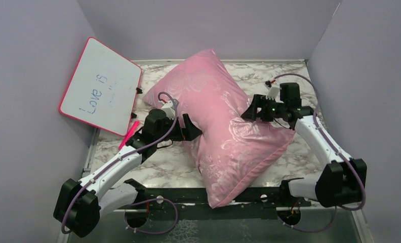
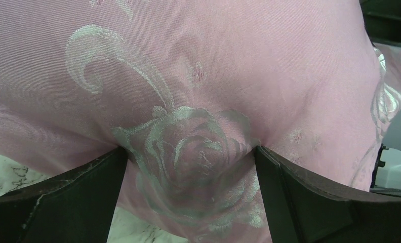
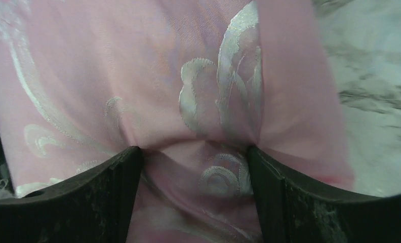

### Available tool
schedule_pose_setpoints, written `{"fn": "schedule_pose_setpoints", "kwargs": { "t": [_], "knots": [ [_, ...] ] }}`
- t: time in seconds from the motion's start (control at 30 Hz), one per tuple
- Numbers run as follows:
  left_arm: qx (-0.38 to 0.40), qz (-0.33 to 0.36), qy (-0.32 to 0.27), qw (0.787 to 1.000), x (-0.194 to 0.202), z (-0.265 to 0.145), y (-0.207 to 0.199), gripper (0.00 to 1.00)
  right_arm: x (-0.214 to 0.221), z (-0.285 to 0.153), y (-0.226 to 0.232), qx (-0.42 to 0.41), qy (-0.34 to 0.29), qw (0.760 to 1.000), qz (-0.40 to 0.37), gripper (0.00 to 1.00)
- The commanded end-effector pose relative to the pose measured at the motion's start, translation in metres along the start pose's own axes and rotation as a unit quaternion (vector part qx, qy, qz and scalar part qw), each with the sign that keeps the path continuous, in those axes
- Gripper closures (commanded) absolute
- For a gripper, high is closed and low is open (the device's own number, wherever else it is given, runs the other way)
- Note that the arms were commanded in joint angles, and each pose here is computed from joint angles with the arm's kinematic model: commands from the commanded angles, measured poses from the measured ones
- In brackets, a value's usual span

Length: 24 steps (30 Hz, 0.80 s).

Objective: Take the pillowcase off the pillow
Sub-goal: Turn over the pillow at the center of the board.

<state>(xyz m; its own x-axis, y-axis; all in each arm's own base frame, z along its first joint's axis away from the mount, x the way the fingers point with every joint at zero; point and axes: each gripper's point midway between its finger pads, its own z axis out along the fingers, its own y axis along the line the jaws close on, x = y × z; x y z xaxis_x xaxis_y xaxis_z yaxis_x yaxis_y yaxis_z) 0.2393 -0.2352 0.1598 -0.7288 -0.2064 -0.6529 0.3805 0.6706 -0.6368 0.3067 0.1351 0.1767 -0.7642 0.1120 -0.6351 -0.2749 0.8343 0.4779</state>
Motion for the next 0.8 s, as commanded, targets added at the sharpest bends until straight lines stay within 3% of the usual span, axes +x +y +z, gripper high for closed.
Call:
{"fn": "schedule_pose_setpoints", "kwargs": {
  "t": [0.0,0.13,0.23,0.3,0.5,0.77],
  "knots": [
    [-0.012,0.002,0.024,1.000,0.020,-0.002,0.010,0.01,0.058,0.006,0.062,-0.249,0.107,0.962,0.025,0.26],
    [0.020,-0.008,0.038,0.999,0.030,0.010,0.005,0.02,0.047,-0.003,0.067,-0.235,0.061,0.970,0.018,0.54],
    [0.041,-0.006,0.046,0.998,0.036,0.022,-0.006,0.03,0.017,-0.022,0.080,-0.222,0.012,0.975,0.002,0.89],
    [0.051,0.000,0.050,0.997,0.036,0.033,-0.016,0.04,-0.007,-0.039,0.088,-0.201,-0.023,0.979,-0.009,0.99],
    [0.067,0.023,0.029,0.997,0.009,0.070,-0.044,0.06,-0.070,-0.114,0.126,-0.182,-0.160,0.968,-0.071,1.00],
    [0.089,0.073,-0.009,0.993,-0.059,0.120,-0.084,0.05,-0.055,-0.166,0.172,-0.270,-0.156,0.943,-0.118,0.99]
  ]
}}
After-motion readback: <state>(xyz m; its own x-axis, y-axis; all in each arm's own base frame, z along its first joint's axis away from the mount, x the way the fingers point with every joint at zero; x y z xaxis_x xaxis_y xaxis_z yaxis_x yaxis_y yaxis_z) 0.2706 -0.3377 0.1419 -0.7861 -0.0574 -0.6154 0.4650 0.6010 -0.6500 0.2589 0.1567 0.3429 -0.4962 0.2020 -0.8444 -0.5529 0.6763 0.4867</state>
